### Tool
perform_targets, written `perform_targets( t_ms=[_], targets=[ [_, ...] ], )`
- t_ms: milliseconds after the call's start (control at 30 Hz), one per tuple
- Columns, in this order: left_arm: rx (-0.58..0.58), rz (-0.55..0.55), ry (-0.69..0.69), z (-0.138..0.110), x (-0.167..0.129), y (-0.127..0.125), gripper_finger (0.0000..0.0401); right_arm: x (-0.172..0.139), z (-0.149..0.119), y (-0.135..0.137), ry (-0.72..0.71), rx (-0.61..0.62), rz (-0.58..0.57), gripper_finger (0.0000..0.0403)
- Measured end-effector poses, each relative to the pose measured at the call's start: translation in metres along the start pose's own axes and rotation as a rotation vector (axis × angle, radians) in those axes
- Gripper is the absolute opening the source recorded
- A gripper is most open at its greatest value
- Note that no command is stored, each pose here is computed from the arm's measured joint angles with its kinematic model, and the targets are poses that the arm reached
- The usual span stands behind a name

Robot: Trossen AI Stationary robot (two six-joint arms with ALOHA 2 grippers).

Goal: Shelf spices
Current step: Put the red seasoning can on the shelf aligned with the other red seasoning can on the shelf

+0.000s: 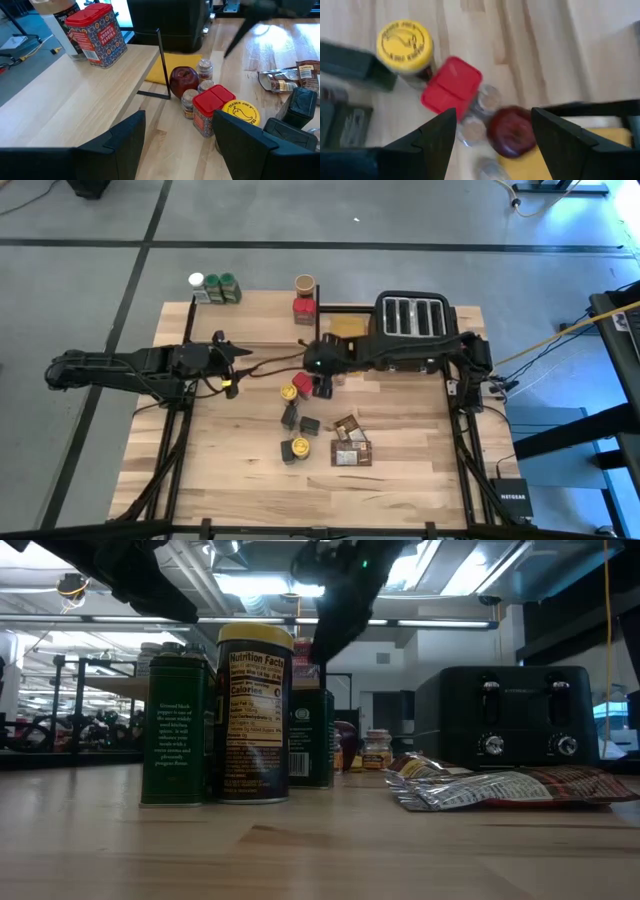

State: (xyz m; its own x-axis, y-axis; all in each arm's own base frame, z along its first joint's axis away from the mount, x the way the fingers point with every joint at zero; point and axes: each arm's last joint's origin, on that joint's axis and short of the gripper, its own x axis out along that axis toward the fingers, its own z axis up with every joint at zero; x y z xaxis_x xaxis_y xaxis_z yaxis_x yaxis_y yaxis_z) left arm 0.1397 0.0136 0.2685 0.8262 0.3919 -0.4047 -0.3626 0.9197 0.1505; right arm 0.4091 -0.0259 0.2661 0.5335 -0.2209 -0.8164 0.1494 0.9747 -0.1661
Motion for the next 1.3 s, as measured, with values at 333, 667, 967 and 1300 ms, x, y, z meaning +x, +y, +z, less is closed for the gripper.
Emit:
perform_targets(
  t_ms=[333,667,967,1300],
  targets=[
    [0.000,0.000,0.010,0.000,0.002,-0.001,0.0225,0.037,-0.028,0.042,-0.167,0.061,0.011,0.0262],
    [-0.001,0.000,0.019,-0.001,0.004,-0.002,0.0225,0.052,-0.042,0.044,-0.262,0.155,-0.049,0.0262],
    [0.003,0.001,0.020,-0.001,0.004,-0.002,0.0225,0.061,-0.051,0.047,-0.256,0.178,-0.018,0.0262],
    [0.005,0.016,0.025,-0.001,0.005,-0.002,0.0225,0.078,-0.054,0.049,-0.249,0.178,-0.053,0.0262]
  ],
)
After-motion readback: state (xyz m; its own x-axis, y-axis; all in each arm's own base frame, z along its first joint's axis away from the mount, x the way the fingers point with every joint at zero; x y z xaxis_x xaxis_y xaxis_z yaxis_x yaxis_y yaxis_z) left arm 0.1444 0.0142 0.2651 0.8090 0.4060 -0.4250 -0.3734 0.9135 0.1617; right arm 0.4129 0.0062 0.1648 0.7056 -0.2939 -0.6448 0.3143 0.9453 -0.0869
